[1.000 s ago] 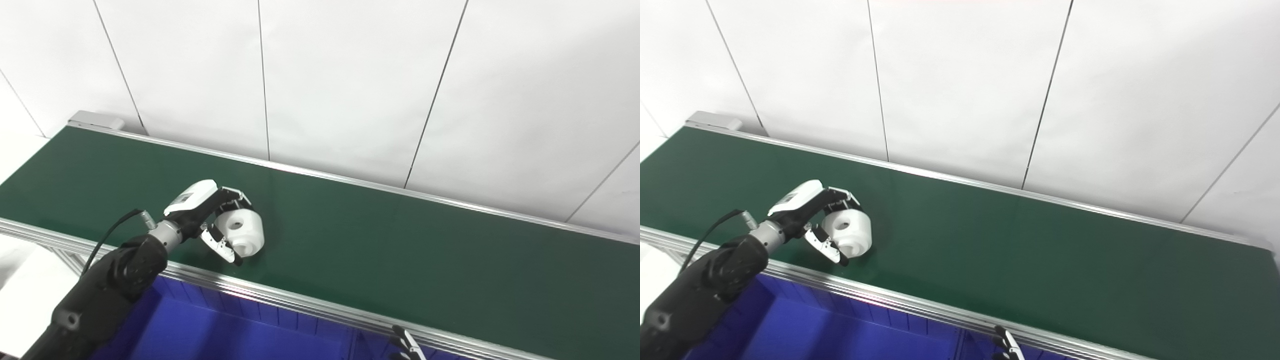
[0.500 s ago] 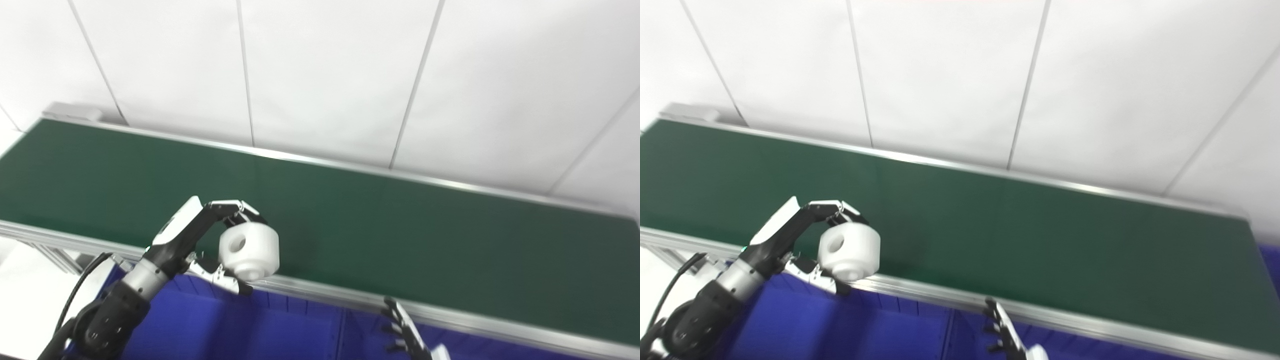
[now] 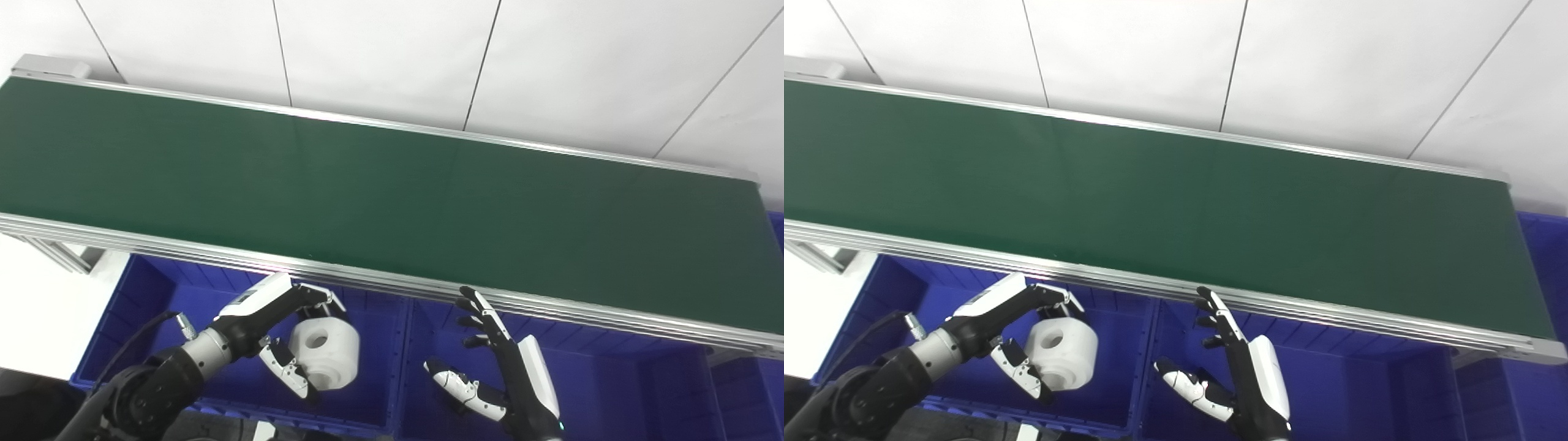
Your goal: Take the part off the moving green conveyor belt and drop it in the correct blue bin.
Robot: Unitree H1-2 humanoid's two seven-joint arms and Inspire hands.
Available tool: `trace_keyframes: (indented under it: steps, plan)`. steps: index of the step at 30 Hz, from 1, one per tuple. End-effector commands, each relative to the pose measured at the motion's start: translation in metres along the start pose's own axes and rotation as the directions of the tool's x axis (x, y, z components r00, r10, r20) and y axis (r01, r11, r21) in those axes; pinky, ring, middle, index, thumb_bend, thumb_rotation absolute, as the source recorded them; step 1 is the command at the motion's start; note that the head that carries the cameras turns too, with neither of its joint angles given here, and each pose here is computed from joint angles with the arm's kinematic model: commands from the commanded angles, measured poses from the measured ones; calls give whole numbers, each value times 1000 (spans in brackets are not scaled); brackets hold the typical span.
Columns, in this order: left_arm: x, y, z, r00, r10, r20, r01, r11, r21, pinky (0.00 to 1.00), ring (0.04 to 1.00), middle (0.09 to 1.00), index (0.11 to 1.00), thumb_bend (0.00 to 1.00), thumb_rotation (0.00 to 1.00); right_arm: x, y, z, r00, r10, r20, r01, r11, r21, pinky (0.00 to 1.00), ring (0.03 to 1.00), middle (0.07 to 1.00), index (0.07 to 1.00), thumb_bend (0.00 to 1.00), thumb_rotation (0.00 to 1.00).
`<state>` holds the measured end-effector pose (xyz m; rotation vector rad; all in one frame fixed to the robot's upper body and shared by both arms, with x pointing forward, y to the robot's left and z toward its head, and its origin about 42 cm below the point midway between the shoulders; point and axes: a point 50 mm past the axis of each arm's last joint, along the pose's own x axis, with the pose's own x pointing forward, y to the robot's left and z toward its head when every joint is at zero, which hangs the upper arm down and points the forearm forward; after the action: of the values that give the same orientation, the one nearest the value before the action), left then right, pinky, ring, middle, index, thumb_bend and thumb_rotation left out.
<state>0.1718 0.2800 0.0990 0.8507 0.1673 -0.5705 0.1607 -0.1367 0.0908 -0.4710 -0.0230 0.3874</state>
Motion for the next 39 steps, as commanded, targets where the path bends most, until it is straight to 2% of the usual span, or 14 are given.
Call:
trace_keyframes:
  steps: [1,2,4,5,8,10,14,16,19,22,26,31,35,39]
  plan:
    - [2,9,6,1000,-5,-18,6,998,58,443,393,480,554,492,0,3,-4,11,999,-23,27,23,1000,19,660,790,859,919,629,478]
    - [3,9,6,999,-16,-51,19,997,70,457,397,486,553,493,0,3,-4,12,999,-23,26,22,1000,19,657,790,859,919,630,477]
    - [4,9,6,991,-31,-128,44,994,100,512,509,489,534,503,0,3,-3,12,1000,-21,24,20,1000,20,657,790,860,919,631,477]
    - [5,9,5,984,-43,-172,63,992,113,571,630,652,513,505,31,3,-3,12,1000,-21,23,20,1000,21,658,792,861,920,633,478]
    - [6,9,5,962,-88,-260,130,980,152,732,872,928,888,632,120,3,-3,13,1000,-21,23,21,999,26,657,796,864,922,637,481]
    - [5,10,6,967,-55,-249,96,983,154,821,956,988,953,694,184,3,-3,13,999,-22,24,21,999,25,657,796,865,922,636,481]
    - [0,13,8,984,20,-176,3,992,128,947,996,1000,996,720,332,3,-2,14,999,-23,22,23,999,28,657,793,866,922,637,481]
    - [-2,13,8,989,46,-140,-32,994,100,955,1000,1000,999,733,368,3,-2,14,1000,-22,19,21,999,28,658,794,867,922,638,485]
    - [-5,11,15,996,93,-7,-93,992,-84,944,1000,1000,1000,749,365,1,-2,14,1000,-19,14,18,1000,25,663,797,868,924,641,491]
    - [-7,3,29,986,129,107,-99,963,-250,969,1000,1000,1000,750,369,-2,-2,13,1000,-16,10,15,1000,20,667,799,869,926,642,499]
    - [-3,-17,51,953,193,234,-78,902,-425,990,1000,1000,1000,757,414,-7,-2,12,1000,-15,2,15,1000,15,672,799,871,926,643,515]
    - [0,-34,51,934,216,285,-53,872,-487,979,1000,1000,993,754,427,-12,-1,10,1000,-21,-7,22,1000,17,672,801,873,929,631,510]
    - [-1,-40,38,950,189,251,-27,846,-533,910,986,1000,991,759,390,-14,-1,8,999,-23,-22,24,999,31,672,805,874,930,622,501]
    - [3,-42,38,951,166,261,-17,871,-492,914,987,1000,990,736,347,-15,-3,5,999,-19,-25,20,999,33,675,813,880,935,613,503]
